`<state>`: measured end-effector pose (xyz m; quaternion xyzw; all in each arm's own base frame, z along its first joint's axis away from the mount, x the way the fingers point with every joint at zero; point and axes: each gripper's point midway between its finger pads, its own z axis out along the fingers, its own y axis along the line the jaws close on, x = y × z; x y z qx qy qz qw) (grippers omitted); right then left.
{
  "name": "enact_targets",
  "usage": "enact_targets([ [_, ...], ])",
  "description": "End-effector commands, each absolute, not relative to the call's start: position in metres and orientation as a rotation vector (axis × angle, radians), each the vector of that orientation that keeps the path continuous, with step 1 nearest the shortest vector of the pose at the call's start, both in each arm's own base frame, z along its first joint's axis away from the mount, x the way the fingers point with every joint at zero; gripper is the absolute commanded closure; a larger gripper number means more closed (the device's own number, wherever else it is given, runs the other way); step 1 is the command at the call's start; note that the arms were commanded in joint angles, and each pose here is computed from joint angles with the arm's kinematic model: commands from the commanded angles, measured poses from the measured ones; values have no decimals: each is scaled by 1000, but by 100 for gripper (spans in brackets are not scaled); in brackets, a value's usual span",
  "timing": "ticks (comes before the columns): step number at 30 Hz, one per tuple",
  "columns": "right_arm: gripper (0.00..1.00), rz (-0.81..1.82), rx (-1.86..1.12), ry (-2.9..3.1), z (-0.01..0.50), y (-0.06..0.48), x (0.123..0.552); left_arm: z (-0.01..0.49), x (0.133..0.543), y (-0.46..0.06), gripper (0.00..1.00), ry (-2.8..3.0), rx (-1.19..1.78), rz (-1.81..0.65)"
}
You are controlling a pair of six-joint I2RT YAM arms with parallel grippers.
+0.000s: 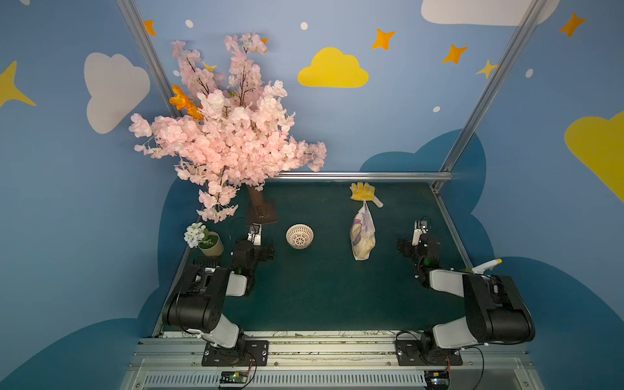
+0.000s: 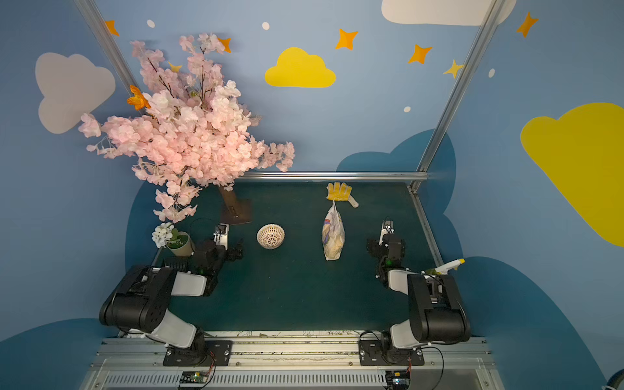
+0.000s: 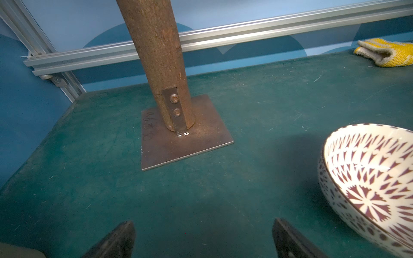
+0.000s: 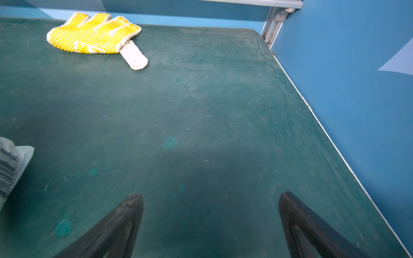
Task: Pour the oats into the breakfast bowl
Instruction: Pick up the bowl from the center of the board.
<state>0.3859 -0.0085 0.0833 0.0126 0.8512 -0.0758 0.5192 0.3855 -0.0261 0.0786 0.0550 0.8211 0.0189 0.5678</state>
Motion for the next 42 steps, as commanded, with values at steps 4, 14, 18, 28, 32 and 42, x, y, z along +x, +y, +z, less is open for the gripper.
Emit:
enact_targets([
  [4, 2, -167, 18, 2035, 88, -5, 391, 87, 392, -29, 0, 1900, 140, 37],
  [14, 2, -167, 18, 2035, 88, -4, 391, 87, 392, -29, 0, 1900, 139, 37],
  [18, 2, -199, -4, 1991, 111, 2, 389, 97, 386, -19, 0, 1855, 82, 86],
  [28, 2, 3, 535, 2263, 163, -24, 339, 180, 346, -15, 0, 1850, -173, -99],
  [32, 2, 61, 625, 2212, 169, -35, 324, 197, 341, -13, 0, 1786, -346, -258],
  [42, 2, 326, 668, 2225, 158, -18, 295, 197, 294, -89, 4, 2140, -248, -361],
])
